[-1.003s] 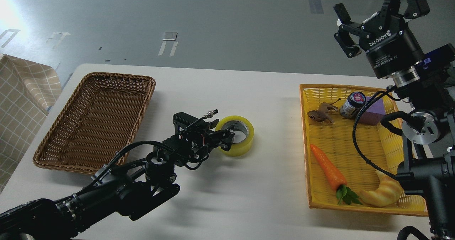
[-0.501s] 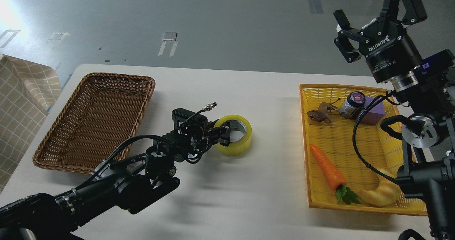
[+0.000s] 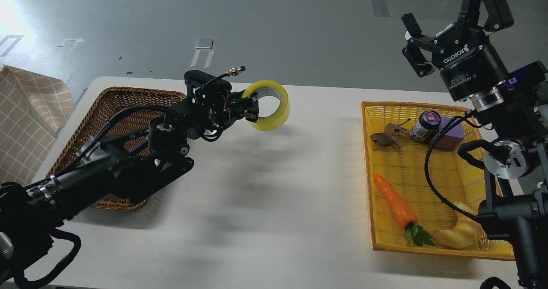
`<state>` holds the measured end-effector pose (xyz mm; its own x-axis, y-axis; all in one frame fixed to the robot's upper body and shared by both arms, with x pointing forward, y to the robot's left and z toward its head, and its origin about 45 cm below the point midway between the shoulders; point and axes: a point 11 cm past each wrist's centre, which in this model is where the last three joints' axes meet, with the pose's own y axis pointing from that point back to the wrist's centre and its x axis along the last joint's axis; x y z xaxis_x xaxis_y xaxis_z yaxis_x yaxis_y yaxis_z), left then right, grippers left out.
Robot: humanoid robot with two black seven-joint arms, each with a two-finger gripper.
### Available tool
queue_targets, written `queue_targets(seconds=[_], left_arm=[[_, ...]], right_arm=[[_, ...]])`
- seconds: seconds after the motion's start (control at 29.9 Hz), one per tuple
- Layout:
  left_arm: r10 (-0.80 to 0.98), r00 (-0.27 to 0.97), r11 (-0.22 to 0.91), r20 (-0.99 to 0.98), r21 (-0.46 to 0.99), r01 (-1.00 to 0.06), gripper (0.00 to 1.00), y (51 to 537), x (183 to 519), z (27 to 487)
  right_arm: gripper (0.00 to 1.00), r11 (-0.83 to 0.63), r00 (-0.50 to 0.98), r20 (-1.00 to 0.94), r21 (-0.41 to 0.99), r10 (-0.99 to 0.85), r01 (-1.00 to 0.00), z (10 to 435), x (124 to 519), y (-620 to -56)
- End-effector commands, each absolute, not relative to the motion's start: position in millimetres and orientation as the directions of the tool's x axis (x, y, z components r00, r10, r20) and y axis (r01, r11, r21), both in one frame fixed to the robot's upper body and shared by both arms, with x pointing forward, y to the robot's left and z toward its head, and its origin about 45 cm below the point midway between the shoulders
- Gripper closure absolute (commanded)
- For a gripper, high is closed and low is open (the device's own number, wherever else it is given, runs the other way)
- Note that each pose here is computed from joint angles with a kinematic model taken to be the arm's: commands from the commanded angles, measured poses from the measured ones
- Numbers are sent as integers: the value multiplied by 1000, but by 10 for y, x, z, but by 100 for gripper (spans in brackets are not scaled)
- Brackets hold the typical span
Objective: Place and transfer tape with both arms
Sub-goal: 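Lift the tape roll and carry it over the wicker basket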
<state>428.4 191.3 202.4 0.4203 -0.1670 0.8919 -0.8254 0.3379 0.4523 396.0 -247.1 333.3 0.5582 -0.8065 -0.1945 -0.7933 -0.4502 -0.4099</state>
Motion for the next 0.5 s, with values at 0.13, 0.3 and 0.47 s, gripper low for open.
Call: queue_targets(seconds=[0.13,0.3,0.47], left_arm=[[-189,404,186,895,437,-880,94,2869,4390,2365],[-240,401,94,884,433,-897,94,3472,4216,2556],[-223,454,7,863,467,-884,94,4059,3896,2584]], right_arm=[[0,-449,555,-198,-404,-808,-797,3307,3953,-2481],[0,-451,556,-197,-402,-807,-797,3303,3953,-2476],[0,-450,554,-200,-399,-808,-799,3285,3948,-2481]])
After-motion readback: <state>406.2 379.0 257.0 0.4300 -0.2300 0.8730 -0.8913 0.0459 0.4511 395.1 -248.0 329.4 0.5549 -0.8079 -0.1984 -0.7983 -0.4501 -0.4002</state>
